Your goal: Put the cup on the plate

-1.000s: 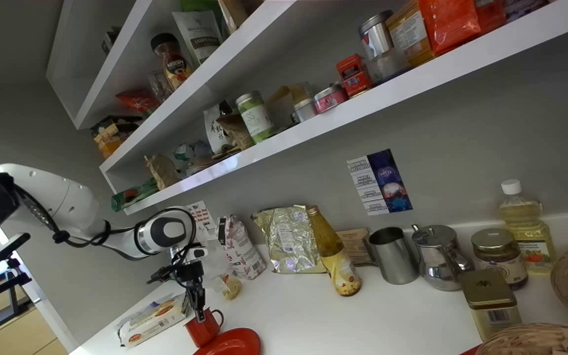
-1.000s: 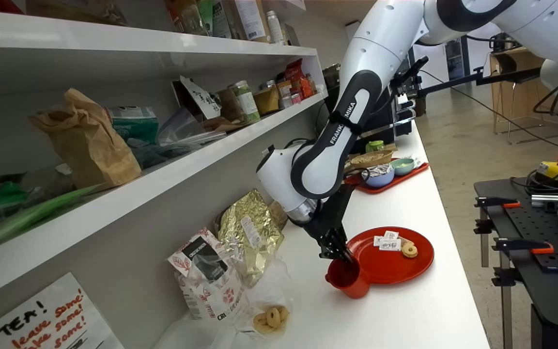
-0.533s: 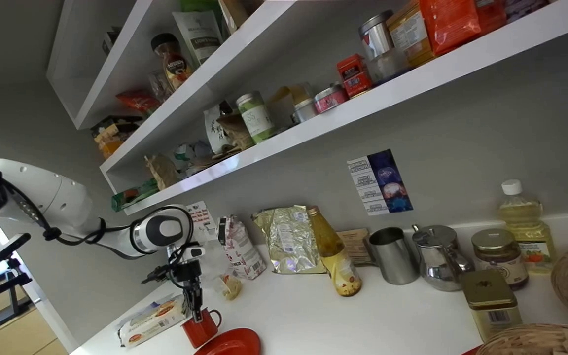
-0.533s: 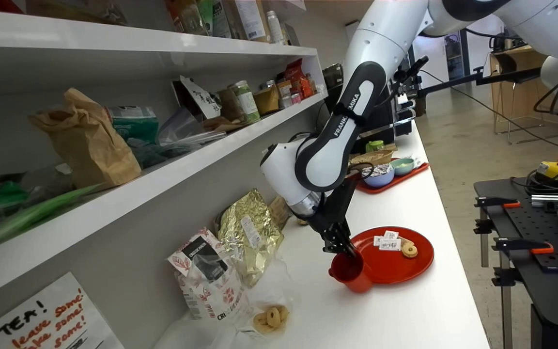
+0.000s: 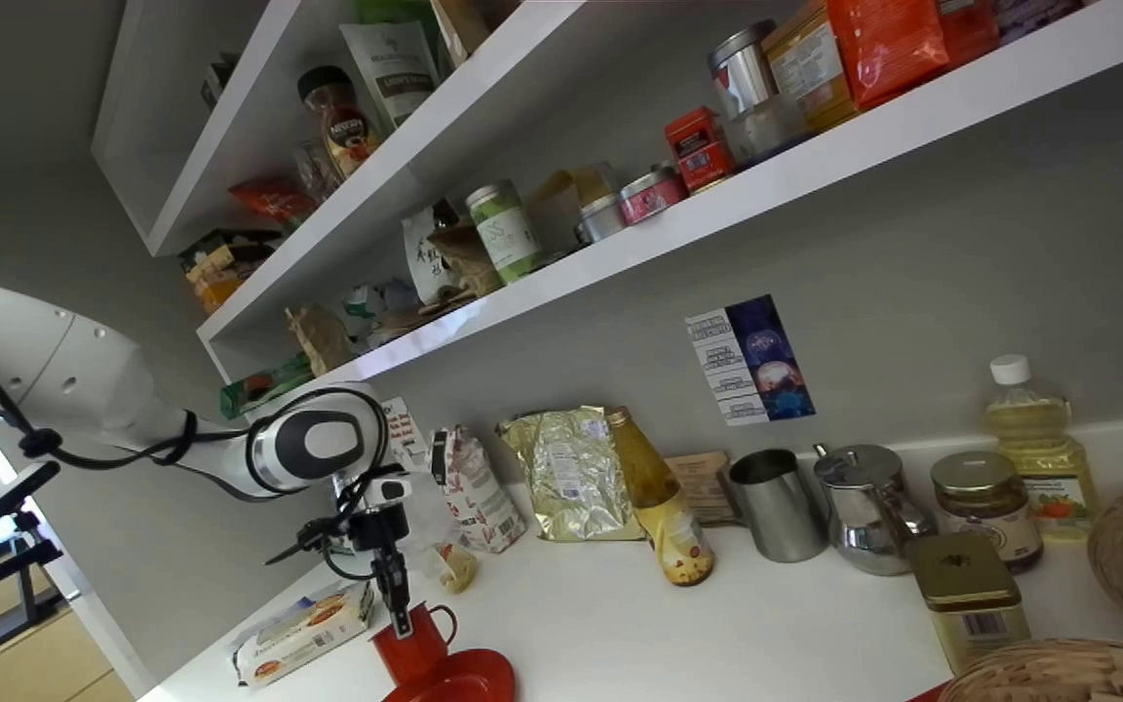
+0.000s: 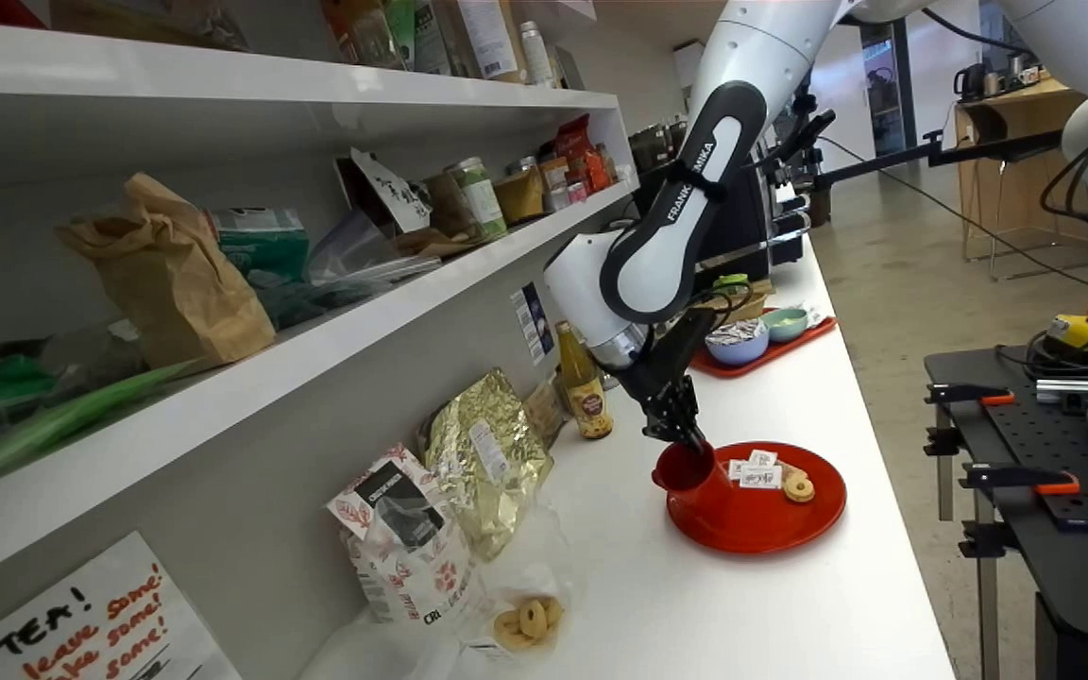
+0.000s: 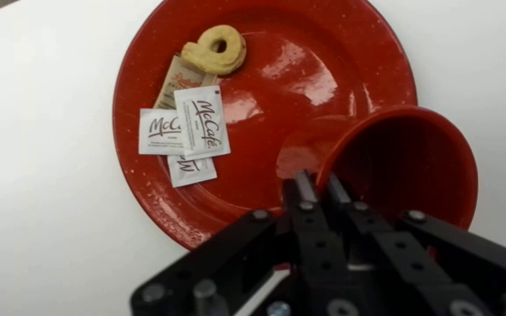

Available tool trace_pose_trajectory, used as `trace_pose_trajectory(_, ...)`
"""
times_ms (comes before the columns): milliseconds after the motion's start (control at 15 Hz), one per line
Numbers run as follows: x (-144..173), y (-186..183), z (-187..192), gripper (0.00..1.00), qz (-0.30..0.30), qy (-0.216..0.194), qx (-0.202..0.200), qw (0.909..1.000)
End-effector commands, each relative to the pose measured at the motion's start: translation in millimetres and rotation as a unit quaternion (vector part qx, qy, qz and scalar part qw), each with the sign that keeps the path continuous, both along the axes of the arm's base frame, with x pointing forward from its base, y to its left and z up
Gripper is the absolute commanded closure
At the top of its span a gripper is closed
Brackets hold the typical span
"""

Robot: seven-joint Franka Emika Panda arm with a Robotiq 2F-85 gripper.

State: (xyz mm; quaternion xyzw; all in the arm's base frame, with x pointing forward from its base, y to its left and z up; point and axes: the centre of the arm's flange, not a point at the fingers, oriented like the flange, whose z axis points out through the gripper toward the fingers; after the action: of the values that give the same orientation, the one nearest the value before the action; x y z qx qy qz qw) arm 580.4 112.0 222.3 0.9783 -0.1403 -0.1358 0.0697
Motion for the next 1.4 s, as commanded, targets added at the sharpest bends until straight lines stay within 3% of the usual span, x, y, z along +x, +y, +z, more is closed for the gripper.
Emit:
trace_pose_trajectory(0,-31.8,-24.5,-15.0,0.98,0.043,0.000,0.008,0.9991)
trace_pose_trajectory(267,-48.1,-28.5,-39.9,0.98,0.105,0.013,0.017,0.9942)
trace_pose_trajectory(333,-52.0,-28.4,-41.8,0.92,0.133,0.015,0.023,0.9908)
trace_pose_trajectory(400,-40.8,-25.9,-43.3,0.91,0.092,0.020,0.016,0.9955)
trace_pose_trajectory(800,-45.5,-25.4,-44.9,0.91,0.120,0.022,0.022,0.9923)
trace_pose_trajectory(867,-45.5,-25.4,-44.9,0.66,0.120,0.022,0.022,0.9923)
trace_pose_trajectory(1000,-45.6,-25.5,-45.1,0.58,0.120,0.022,0.022,0.9923)
trace_pose_trajectory(1067,-45.6,-25.5,-45.2,0.77,0.120,0.022,0.022,0.9923)
trace_pose_trajectory(1200,-45.7,-25.5,-45.5,0.62,0.120,0.023,0.022,0.9923)
trace_pose_trajectory(1333,-45.7,-25.5,-45.5,0.58,0.120,0.023,0.022,0.9923)
